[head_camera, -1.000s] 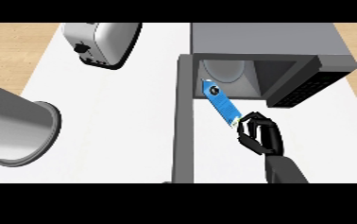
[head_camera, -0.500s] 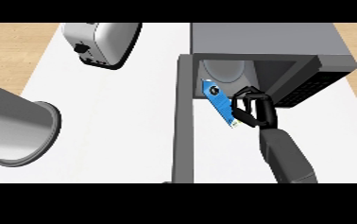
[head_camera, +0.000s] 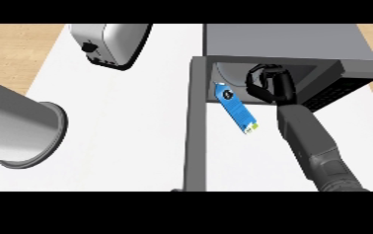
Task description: Pick up the milk, place it into the microwave and close the microwave
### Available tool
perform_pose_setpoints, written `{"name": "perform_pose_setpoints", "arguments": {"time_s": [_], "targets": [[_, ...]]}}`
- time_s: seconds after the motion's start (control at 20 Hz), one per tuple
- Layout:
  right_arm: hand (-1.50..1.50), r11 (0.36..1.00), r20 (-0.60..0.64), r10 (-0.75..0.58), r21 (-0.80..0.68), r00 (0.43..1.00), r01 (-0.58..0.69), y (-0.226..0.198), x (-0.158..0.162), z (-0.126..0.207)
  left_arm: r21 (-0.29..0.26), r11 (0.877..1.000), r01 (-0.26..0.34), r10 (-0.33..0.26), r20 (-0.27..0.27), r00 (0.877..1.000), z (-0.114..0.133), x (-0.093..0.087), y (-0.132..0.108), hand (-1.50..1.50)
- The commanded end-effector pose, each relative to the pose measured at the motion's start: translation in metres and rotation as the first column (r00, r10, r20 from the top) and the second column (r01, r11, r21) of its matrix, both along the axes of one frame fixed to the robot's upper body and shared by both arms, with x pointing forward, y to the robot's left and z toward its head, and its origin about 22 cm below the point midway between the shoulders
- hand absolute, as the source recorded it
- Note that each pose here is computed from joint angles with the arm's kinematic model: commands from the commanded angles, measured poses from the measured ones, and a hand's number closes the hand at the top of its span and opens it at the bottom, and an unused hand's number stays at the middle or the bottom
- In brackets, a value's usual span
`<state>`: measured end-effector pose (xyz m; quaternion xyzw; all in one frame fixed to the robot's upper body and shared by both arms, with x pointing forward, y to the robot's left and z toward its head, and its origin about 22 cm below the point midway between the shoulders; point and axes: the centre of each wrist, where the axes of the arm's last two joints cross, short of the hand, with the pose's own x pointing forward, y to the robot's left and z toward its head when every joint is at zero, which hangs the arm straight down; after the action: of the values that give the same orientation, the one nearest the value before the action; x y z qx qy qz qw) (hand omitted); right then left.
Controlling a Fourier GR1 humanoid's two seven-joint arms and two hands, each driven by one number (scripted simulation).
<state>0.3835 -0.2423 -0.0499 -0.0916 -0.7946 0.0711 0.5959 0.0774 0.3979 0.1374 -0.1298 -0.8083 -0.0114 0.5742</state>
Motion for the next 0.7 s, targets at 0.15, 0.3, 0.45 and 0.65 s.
{"name": "perform_pose_setpoints", "arguments": {"time_s": [0.15,0.3,0.45,0.65], "targets": [[1.50,0.998,-0.012,-0.030,-0.052,0.999,0.029,-0.023,0.028,0.043,0.016,0.999,0.032,-0.032,0.012,0.999,0.008,0.004,0.005,-1.50],[1.50,0.987,0.004,-0.078,-0.139,0.997,0.078,-0.022,0.034,0.053,0.017,1.000,0.025,-0.026,0.044,0.999,0.000,0.020,0.011,-1.50],[1.50,0.958,0.032,-0.149,-0.244,0.988,0.152,-0.025,0.036,0.057,-0.001,0.999,0.037,-0.037,0.044,0.998,0.002,0.027,0.007,-1.50],[1.50,0.948,0.047,-0.213,-0.233,0.976,0.219,-0.036,0.042,0.071,-0.003,0.998,0.059,-0.059,0.037,0.998,0.003,0.038,0.008,-1.50]]}}
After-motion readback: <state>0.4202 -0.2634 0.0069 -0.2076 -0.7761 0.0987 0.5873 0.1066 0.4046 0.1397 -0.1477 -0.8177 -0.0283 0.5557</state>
